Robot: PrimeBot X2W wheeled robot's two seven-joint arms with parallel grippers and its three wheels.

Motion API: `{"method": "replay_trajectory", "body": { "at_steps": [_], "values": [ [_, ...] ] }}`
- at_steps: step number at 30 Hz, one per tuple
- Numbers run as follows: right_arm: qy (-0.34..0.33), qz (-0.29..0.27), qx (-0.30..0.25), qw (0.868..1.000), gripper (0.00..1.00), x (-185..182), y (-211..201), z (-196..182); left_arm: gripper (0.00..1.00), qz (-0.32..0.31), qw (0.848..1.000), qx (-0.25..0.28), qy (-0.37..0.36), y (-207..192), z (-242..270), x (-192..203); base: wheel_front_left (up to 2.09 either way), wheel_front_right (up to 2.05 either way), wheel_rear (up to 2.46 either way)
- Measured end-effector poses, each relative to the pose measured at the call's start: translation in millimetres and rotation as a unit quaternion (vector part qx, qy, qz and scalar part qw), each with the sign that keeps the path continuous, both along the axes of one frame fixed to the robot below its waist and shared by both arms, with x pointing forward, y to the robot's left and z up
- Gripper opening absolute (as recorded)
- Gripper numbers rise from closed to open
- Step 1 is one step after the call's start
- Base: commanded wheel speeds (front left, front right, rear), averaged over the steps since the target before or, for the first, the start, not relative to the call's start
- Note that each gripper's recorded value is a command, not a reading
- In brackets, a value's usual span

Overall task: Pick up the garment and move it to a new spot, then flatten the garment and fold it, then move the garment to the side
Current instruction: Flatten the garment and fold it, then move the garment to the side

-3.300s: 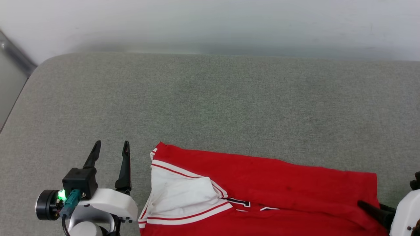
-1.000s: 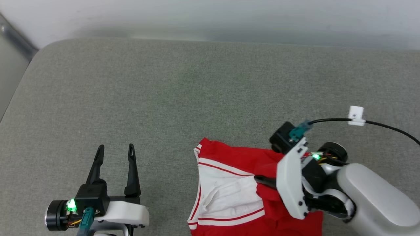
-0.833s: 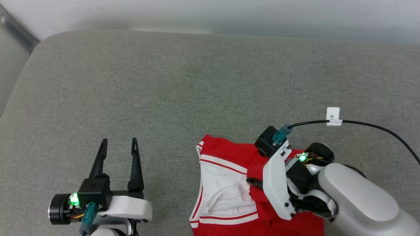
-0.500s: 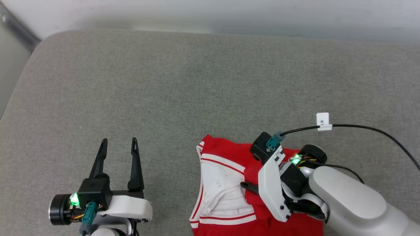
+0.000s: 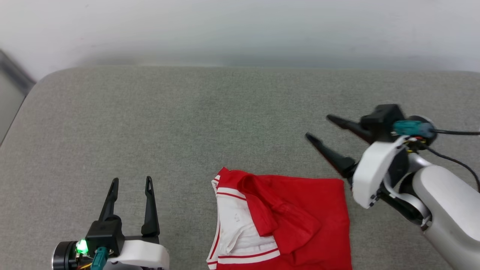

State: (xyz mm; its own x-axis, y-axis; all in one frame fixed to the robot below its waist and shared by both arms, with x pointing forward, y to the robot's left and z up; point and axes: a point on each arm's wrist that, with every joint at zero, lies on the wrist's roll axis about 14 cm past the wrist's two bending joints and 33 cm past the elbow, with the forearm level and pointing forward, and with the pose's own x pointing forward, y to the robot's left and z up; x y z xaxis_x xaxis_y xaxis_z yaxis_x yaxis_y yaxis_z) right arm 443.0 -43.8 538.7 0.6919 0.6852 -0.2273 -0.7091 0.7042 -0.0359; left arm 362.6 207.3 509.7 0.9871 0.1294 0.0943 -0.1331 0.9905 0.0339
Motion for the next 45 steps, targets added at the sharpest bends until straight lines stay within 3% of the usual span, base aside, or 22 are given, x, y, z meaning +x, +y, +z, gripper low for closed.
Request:
{"method": "replay_trajectory", "body": {
  "at_steps": [4,10,20,29,40,45],
  "values": [
    [-0.079,-0.069,0.050,0.993,1.00,9,-32,26,1.00,-0.010,1.000,0.000,-0.004,-5,2,-2,0.00,0.00,0.00],
    [-0.161,-0.157,0.104,0.969,1.00,2,-74,43,1.00,-0.019,1.000,0.001,-0.007,-11,5,-5,0.00,0.00,0.00],
    [-0.177,-0.255,0.146,0.939,1.00,-31,-110,24,1.00,-0.027,1.000,0.000,-0.008,-16,5,-9,0.00,0.00,0.00],
    [-0.147,-0.305,0.157,0.928,1.00,-59,-119,-2,1.00,-0.028,1.000,-0.002,-0.002,-17,1,-15,0.00,0.00,0.00],
    [-0.133,-0.322,0.155,0.924,1.00,-71,-121,-14,1.00,-0.029,1.000,-0.005,0.003,-18,-2,-16,0.00,0.00,0.00],
    [-0.192,-0.332,0.146,0.912,1.00,-57,-139,19,1.00,-0.029,1.000,-0.006,0.007,-18,-4,-15,0.00,0.00,0.00]
  ]
}}
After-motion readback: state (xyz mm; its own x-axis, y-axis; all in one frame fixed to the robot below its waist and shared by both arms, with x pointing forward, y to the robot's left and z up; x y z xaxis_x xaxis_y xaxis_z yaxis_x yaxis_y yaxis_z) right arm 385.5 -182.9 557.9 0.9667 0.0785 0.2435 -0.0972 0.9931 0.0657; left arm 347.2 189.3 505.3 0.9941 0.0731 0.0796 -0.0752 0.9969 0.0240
